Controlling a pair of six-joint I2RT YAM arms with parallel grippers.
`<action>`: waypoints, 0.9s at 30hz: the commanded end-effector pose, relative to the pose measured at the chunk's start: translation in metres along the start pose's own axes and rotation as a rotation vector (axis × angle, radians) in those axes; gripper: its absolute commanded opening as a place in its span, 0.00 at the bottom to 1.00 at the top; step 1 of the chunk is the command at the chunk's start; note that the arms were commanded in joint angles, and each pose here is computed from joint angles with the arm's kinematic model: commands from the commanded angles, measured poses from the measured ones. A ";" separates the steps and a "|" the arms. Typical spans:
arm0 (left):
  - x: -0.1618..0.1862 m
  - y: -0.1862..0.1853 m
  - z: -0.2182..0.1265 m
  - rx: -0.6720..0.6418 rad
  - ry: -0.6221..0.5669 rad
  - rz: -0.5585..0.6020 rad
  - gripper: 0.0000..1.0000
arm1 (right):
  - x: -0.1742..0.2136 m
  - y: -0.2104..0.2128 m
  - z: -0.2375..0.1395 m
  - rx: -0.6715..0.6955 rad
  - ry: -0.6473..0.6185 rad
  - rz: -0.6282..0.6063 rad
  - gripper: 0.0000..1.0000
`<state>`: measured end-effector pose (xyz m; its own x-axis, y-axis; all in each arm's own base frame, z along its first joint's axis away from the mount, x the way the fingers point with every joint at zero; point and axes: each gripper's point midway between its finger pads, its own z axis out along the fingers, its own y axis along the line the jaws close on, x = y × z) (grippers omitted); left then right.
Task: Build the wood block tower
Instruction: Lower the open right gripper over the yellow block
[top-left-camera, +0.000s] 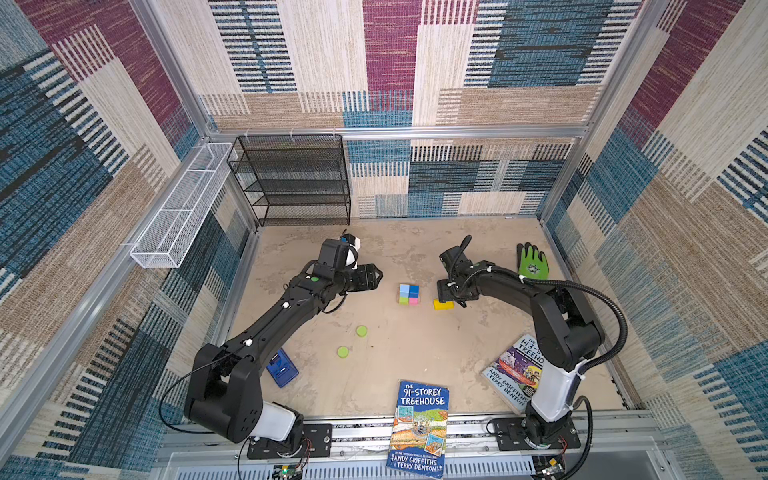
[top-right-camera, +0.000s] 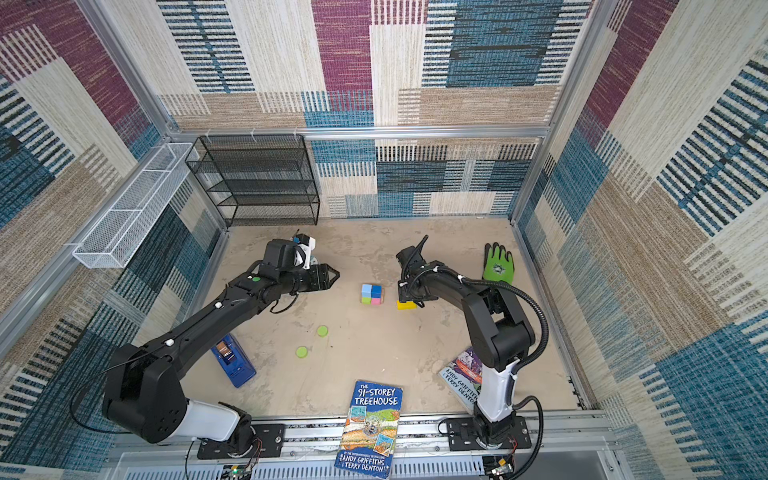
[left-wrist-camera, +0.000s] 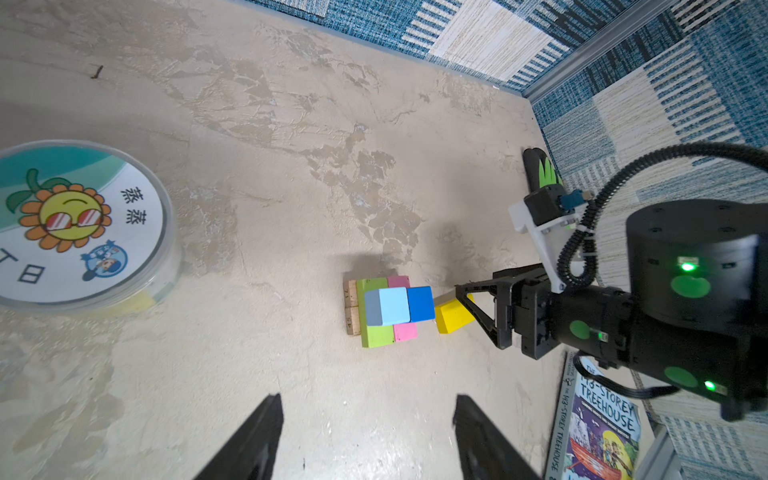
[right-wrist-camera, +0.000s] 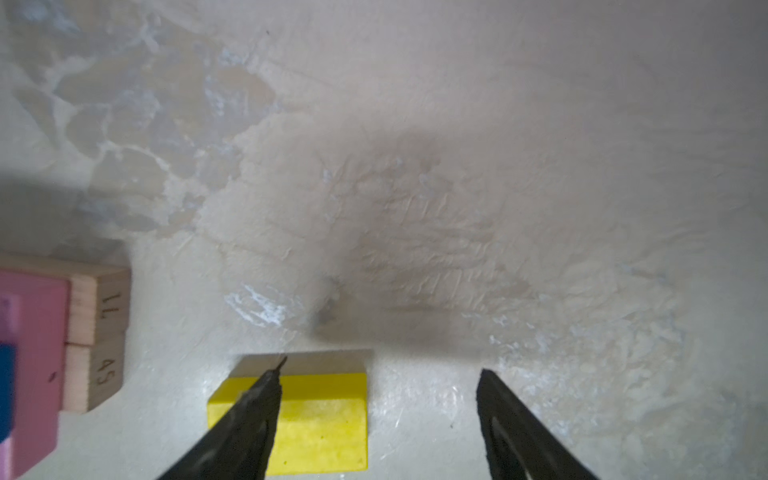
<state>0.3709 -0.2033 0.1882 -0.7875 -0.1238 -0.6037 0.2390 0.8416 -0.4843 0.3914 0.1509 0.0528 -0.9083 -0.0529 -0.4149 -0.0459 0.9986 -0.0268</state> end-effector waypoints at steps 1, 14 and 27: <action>-0.003 -0.003 0.001 0.025 -0.008 -0.011 0.70 | -0.012 0.000 -0.015 -0.005 -0.045 0.027 0.76; -0.003 0.004 0.002 0.019 -0.006 -0.025 0.69 | -0.003 0.022 -0.044 -0.145 -0.068 -0.036 0.80; -0.002 0.008 0.003 0.015 -0.006 -0.036 0.69 | 0.019 0.029 -0.025 -0.178 0.019 -0.109 0.89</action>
<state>0.3732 -0.1947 0.1785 -0.8022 -0.1436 -0.5795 0.2097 0.8410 -0.4988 0.3619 0.1756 0.0707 -0.9021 -0.1453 -0.4063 -0.1969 0.9765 0.0879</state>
